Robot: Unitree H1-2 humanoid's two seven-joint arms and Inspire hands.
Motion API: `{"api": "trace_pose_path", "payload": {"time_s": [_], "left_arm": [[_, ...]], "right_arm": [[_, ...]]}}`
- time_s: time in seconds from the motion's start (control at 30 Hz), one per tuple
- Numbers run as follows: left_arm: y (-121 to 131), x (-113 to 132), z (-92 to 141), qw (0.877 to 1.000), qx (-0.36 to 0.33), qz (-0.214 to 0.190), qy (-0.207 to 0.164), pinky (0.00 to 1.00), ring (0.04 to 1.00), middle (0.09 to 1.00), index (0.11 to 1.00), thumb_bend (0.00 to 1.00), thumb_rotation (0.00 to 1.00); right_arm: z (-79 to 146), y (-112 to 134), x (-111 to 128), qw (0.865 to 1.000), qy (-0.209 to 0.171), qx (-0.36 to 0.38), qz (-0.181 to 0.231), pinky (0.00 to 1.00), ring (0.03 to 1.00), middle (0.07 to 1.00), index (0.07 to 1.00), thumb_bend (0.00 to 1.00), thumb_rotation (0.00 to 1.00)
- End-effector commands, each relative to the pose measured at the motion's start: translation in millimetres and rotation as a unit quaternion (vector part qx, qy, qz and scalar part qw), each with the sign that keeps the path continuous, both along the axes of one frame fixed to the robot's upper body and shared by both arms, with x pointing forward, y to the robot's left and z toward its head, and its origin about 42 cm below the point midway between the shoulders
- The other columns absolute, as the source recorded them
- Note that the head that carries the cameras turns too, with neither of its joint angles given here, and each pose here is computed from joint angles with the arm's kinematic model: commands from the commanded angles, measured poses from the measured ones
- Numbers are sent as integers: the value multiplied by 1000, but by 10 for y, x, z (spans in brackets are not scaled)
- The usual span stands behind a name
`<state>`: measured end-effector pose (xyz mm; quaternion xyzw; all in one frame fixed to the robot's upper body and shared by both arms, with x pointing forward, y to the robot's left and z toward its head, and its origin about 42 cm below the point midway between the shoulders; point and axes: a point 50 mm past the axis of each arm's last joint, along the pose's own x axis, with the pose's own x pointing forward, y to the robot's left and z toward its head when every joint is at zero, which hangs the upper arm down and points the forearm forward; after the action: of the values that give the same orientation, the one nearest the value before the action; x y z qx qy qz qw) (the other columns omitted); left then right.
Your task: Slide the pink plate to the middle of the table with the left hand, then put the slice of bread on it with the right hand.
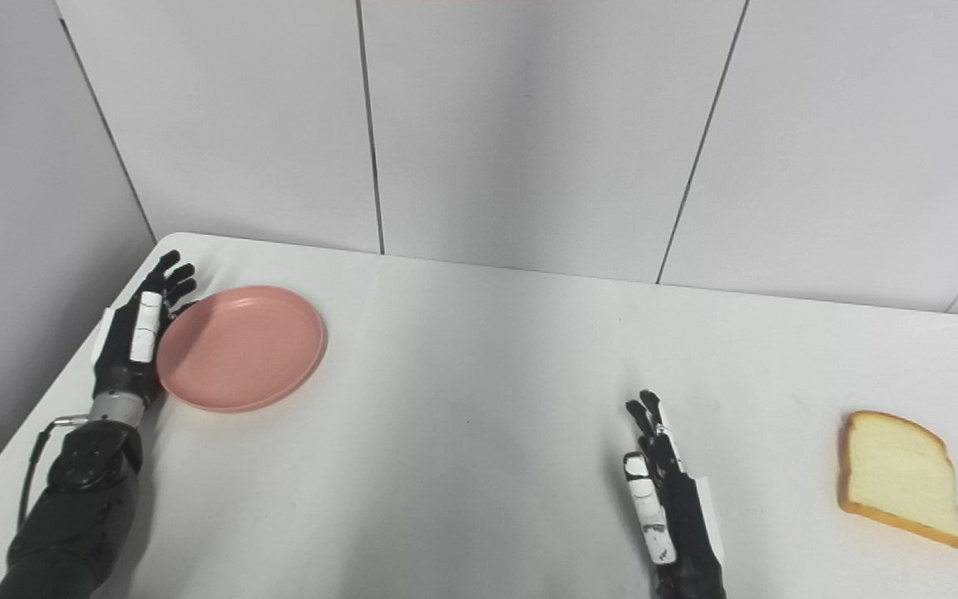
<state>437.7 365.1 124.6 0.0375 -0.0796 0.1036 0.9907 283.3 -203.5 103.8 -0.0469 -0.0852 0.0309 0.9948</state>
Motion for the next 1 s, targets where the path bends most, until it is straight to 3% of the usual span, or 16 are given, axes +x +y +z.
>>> {"api": "trace_pose_path", "payload": {"time_s": [0.0, 0.17, 0.47, 0.77, 0.97], "left_arm": [[-174, 7, 5, 1000, -12, -24, -10, 811, 910, 885, 880, 990, 894], [-427, 59, 71, 998, -15, -52, -20, 800, 876, 866, 882, 906, 875], [-892, 119, 166, 995, -10, -92, -23, 755, 857, 845, 856, 999, 891], [-1173, 116, 181, 990, -4, -137, -22, 722, 845, 834, 859, 959, 897], [-1337, 51, 105, 987, -20, -161, -8, 753, 858, 848, 856, 962, 864]], "right_arm": [[-136, 43, -114, 1000, 29, 7, -6, 1000, 972, 926, 961, 887, 1000], [-127, 69, -113, 1000, 29, 8, -5, 1000, 970, 924, 962, 882, 1000], [-96, 168, -116, 999, 29, 16, -2, 1000, 956, 916, 960, 852, 1000], [-37, 358, -90, 1000, 29, 11, 0, 1000, 944, 910, 961, 837, 1000], [-2, 508, -57, 1000, 26, 7, -2, 1000, 951, 917, 963, 804, 1000]]}}
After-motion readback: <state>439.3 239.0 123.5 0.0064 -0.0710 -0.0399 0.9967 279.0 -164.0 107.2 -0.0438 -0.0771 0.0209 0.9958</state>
